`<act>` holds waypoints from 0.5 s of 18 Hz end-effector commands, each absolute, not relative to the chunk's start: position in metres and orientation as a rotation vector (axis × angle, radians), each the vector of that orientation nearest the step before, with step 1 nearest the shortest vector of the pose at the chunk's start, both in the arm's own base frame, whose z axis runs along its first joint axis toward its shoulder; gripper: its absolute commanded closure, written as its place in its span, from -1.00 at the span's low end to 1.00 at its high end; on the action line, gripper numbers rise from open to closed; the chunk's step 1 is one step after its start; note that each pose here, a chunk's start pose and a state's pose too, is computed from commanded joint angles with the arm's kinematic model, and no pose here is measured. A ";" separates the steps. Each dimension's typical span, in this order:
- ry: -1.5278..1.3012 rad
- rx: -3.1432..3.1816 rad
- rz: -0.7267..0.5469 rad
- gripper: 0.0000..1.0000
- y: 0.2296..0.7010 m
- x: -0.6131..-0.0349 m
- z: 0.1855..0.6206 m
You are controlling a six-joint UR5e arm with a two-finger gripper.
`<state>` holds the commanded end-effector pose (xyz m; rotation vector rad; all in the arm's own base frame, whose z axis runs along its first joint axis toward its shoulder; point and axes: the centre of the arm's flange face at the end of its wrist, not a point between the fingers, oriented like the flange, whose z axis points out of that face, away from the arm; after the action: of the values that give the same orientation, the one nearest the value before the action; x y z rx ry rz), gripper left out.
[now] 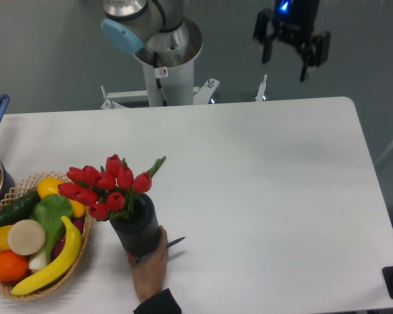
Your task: Insert the flowers into the vase
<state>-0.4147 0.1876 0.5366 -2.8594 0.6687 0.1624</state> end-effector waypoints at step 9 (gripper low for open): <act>0.696 -2.857 0.171 -1.00 0.152 -0.419 0.536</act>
<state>-0.4185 0.1523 0.5361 -2.8574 0.6965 0.1712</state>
